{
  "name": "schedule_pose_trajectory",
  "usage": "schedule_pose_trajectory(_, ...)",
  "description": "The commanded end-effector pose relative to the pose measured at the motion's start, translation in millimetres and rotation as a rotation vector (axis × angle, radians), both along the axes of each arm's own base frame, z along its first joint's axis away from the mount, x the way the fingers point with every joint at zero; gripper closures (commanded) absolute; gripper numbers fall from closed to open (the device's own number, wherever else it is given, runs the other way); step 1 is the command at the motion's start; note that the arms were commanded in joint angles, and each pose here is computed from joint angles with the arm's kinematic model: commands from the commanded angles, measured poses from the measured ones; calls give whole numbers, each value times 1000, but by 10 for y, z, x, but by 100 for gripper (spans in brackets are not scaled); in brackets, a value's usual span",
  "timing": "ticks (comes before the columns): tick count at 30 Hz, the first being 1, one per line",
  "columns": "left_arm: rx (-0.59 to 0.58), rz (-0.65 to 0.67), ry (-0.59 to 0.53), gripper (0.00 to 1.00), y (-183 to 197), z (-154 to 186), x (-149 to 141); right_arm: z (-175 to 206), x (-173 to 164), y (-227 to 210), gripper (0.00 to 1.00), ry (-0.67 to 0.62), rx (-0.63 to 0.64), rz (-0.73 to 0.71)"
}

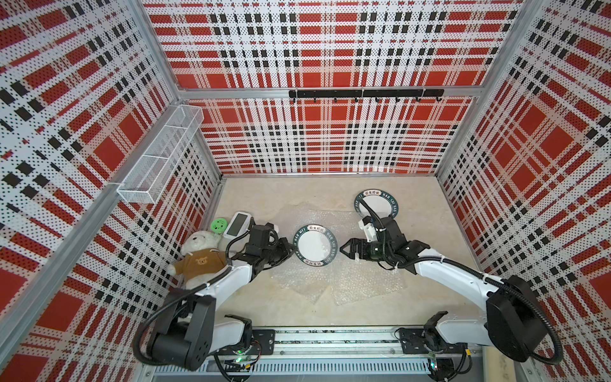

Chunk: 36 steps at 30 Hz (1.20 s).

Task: Unpack dinner plates from bubble wrap
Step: Pick up the plate from the bubble wrap.

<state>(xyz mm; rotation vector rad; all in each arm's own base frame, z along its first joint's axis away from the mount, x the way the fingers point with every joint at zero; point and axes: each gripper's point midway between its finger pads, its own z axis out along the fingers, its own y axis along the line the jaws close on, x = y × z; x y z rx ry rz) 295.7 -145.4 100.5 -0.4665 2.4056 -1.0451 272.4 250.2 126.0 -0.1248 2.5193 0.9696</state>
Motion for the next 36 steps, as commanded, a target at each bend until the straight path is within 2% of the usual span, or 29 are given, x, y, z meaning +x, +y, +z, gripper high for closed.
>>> schedule_pose_trajectory(1,42,24,14,100,192,132,-136,52,150,38,0,-27,27,1)
schedule_pose_trajectory(5,78,120,-4,100,564,347,-233,40,195,30,0,-12,62,-6)
schedule_pose_trajectory(9,7,155,-92,100,731,741,-235,139,247,-59,0,-23,93,-30)
schedule_pose_trajectory(11,-16,97,-137,100,622,945,-217,215,270,-105,0,-28,121,-36)
schedule_pose_trajectory(13,-51,-11,-183,100,355,1103,-198,304,281,-145,0,-38,145,-40)
schedule_pose_trajectory(16,-74,-153,-196,100,-73,1128,-196,477,284,-167,0,-64,184,-37)
schedule_pose_trajectory(21,-142,-237,-198,100,-536,1074,-173,727,233,-113,1,-96,253,-8)
schedule_pose_trajectory(27,-180,-275,-195,100,-759,1043,-177,695,182,-95,25,-75,277,2)
schedule_pose_trajectory(31,-181,-267,-198,100,-753,1059,-167,694,159,-84,44,-73,292,6)
schedule_pose_trajectory(36,-191,-250,-179,100,-728,986,-119,708,150,-93,60,-75,292,5)
